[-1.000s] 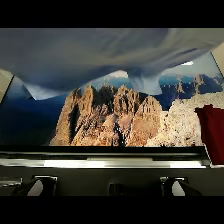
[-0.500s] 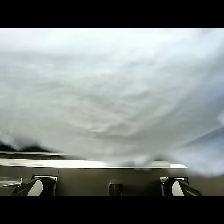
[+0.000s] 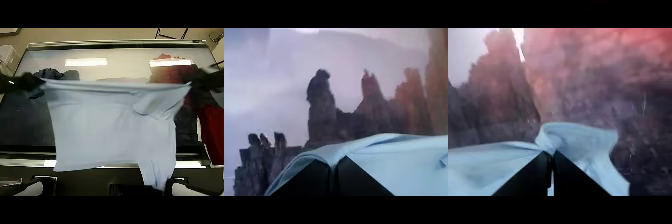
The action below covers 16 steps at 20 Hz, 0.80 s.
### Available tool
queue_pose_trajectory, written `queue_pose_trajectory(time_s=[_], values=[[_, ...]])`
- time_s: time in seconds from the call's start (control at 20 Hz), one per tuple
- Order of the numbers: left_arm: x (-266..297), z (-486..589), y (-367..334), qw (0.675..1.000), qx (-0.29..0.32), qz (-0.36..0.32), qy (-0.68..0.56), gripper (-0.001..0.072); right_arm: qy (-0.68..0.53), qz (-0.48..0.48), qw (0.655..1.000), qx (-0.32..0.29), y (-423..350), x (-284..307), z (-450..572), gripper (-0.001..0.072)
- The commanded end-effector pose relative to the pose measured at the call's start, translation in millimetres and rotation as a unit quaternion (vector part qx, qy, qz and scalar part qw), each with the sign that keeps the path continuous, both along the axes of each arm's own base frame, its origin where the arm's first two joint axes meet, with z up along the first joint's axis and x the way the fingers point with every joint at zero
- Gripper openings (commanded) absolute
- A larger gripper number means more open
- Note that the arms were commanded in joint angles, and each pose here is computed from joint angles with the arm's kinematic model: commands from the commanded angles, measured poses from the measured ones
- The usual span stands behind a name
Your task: Fold the clothes and pants, and hang the long-sleeved shirts on hangers.
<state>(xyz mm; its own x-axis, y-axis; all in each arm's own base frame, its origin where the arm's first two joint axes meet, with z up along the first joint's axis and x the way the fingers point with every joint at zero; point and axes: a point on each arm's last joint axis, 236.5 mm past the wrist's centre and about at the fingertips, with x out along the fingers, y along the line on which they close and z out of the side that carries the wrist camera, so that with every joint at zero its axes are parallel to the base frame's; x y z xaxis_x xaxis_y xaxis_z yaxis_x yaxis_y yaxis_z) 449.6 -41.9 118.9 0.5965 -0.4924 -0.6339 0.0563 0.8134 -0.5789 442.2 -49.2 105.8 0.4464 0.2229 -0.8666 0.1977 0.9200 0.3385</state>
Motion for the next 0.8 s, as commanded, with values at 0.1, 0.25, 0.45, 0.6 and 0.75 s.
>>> queue_pose_trajectory(time_s=[0.1,0.25,0.45,0.6,0.75], values=[[46,-139,11,0.991,-0.057,0.067,0.105,0.0023,-0.012,-0.061,0.996,0.063,33,89,-122,0.0037],[88,-136,26,0.991,-0.059,0.096,0.068,0.0023,-0.137,-0.136,0.980,0.047,-1,141,-93,0.0037],[114,-142,26,0.992,-0.050,0.108,0.048,0.0024,-0.156,-0.151,0.975,0.042,-9,153,-101,0.0038],[102,-164,1,0.992,-0.060,0.075,0.085,0.0069,-0.039,-0.128,0.988,0.081,18,119,-152,0.0041],[63,-148,-7,0.986,-0.087,0.002,0.145,0.0539,0.039,-0.089,0.991,0.087,15,73,-145,0.0504]])
